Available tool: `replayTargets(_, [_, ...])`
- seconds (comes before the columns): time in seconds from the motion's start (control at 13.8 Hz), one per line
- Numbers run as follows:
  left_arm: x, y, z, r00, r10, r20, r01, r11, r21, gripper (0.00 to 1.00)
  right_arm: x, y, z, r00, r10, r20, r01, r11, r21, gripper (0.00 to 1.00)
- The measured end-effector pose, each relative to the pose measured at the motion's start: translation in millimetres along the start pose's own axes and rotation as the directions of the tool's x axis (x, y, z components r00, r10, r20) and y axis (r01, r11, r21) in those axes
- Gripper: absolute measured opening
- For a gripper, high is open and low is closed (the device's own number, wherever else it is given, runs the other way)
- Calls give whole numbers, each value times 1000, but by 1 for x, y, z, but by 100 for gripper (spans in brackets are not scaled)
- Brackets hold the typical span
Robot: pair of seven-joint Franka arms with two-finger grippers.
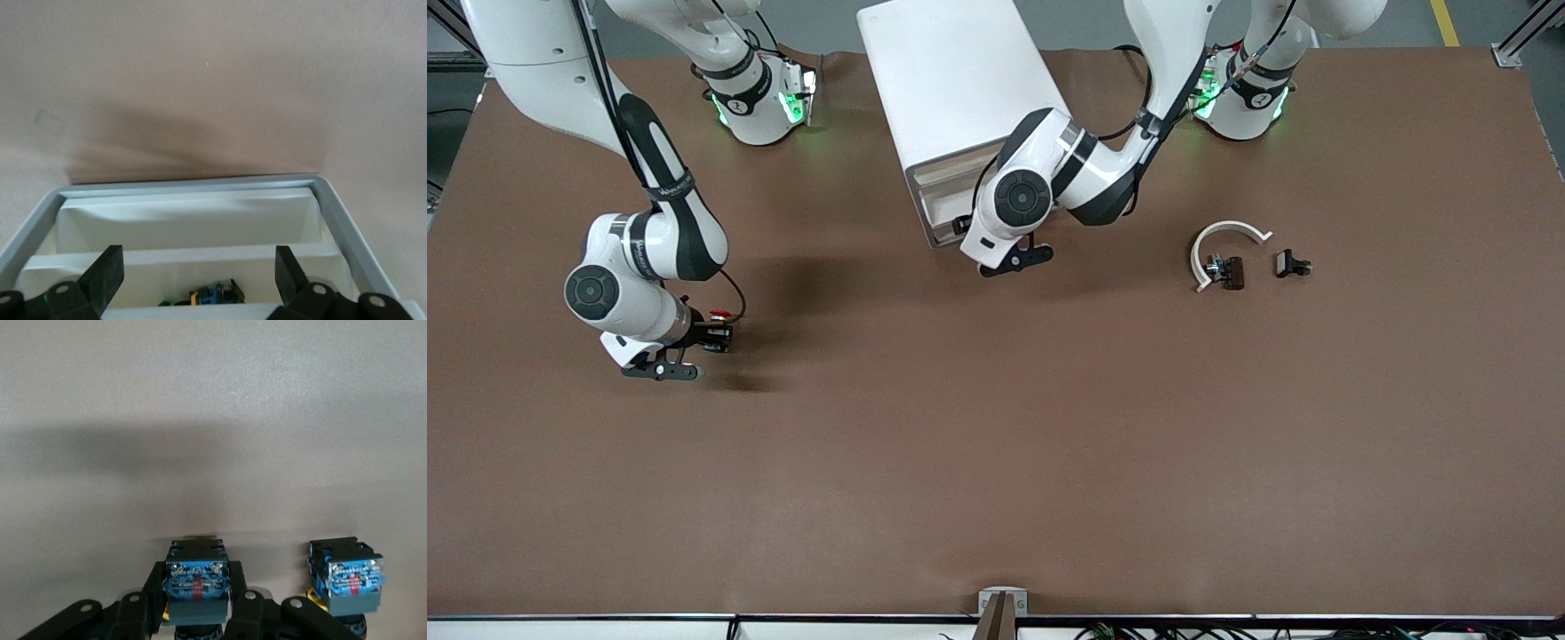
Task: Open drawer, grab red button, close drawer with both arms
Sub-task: 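Lower the red button beside the yellow button while the left gripper pushes drawer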
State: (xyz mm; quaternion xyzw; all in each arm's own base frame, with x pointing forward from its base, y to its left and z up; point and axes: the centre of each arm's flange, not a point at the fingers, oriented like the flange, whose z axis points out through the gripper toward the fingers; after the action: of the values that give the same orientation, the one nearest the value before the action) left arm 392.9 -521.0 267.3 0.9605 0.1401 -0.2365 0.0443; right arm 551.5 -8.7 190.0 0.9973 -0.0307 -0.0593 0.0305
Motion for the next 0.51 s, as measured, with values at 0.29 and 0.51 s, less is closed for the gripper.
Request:
replayTargets(0.29, [-11, 3, 7, 1000, -10, 25, 10, 1000, 7, 100, 0, 1, 4, 1000, 3, 2, -3, 1000, 0, 44])
replayTargets(0.51, [-17, 5, 11, 999, -15, 34, 14, 1000, 14, 100, 1, 7, 4, 1000, 13, 3, -13, 1000, 1, 72])
